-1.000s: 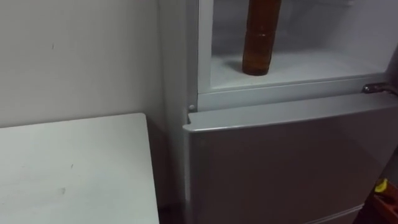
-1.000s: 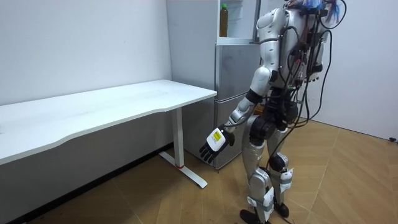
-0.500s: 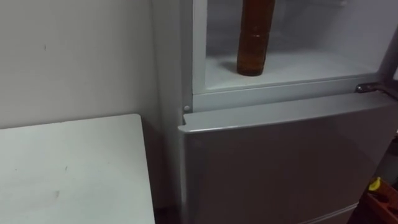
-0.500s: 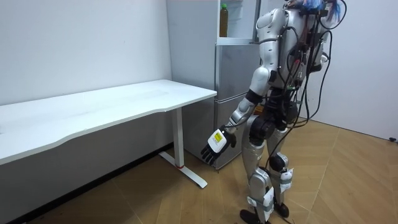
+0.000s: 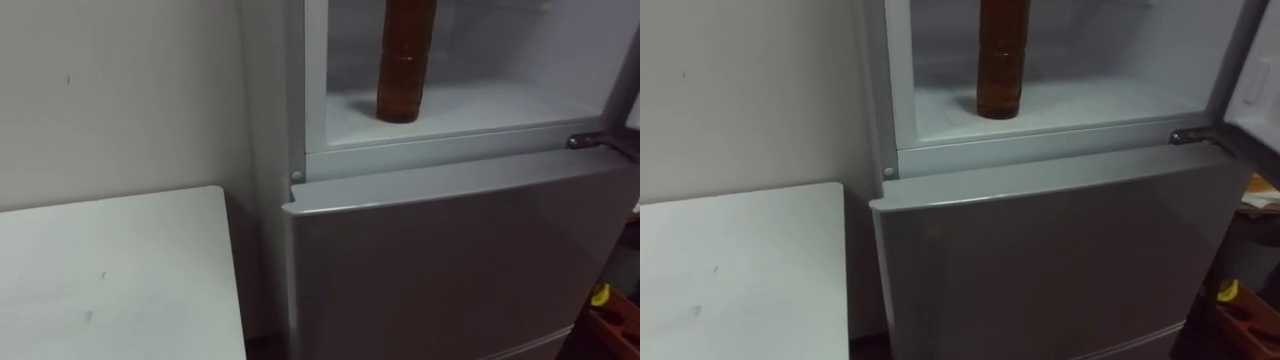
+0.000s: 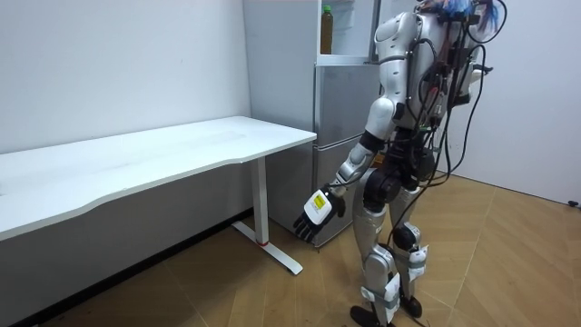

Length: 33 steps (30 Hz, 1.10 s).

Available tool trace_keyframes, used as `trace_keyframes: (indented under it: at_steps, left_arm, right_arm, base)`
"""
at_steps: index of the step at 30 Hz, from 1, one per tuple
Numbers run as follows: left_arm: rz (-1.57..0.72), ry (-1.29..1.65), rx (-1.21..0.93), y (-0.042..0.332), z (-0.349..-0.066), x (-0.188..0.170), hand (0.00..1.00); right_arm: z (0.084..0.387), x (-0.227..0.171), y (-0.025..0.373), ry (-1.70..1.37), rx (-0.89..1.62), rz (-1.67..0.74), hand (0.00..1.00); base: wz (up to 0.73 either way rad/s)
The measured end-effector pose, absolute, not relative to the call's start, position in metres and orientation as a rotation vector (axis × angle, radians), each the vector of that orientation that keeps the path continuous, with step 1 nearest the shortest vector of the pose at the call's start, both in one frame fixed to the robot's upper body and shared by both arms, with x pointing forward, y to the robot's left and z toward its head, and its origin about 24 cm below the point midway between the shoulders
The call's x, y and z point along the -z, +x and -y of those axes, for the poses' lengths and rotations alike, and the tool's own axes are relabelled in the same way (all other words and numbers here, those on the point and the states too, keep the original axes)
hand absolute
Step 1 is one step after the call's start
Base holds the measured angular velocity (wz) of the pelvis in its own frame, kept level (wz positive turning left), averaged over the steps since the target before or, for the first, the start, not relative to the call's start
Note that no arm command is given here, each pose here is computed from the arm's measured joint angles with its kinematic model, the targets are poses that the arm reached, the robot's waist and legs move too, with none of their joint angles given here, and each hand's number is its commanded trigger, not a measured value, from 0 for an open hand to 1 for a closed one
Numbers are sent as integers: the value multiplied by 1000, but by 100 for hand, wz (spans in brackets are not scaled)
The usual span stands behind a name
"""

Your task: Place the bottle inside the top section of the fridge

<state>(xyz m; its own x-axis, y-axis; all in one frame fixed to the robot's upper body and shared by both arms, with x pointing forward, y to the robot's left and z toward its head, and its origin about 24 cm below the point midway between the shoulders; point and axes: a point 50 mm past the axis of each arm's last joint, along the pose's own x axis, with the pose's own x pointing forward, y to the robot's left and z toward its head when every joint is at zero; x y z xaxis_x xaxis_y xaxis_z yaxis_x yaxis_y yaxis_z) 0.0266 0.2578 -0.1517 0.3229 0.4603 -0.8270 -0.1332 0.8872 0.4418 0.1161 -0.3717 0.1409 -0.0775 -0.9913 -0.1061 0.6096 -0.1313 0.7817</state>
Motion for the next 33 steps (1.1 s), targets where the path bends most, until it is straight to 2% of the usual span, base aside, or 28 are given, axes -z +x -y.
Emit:
trace_keyframes:
  at_steps: [14,33]
  left_arm:
    - [-1212,350,-407,19,-255,154,0]
    - [-1237,397,-388,15,-250,157,0]
  right_arm:
    - [355,-145,133,640,1461,654,0]
    - [338,-139,154,644,1327,583,0]
  base:
    - [0]
    - [0]
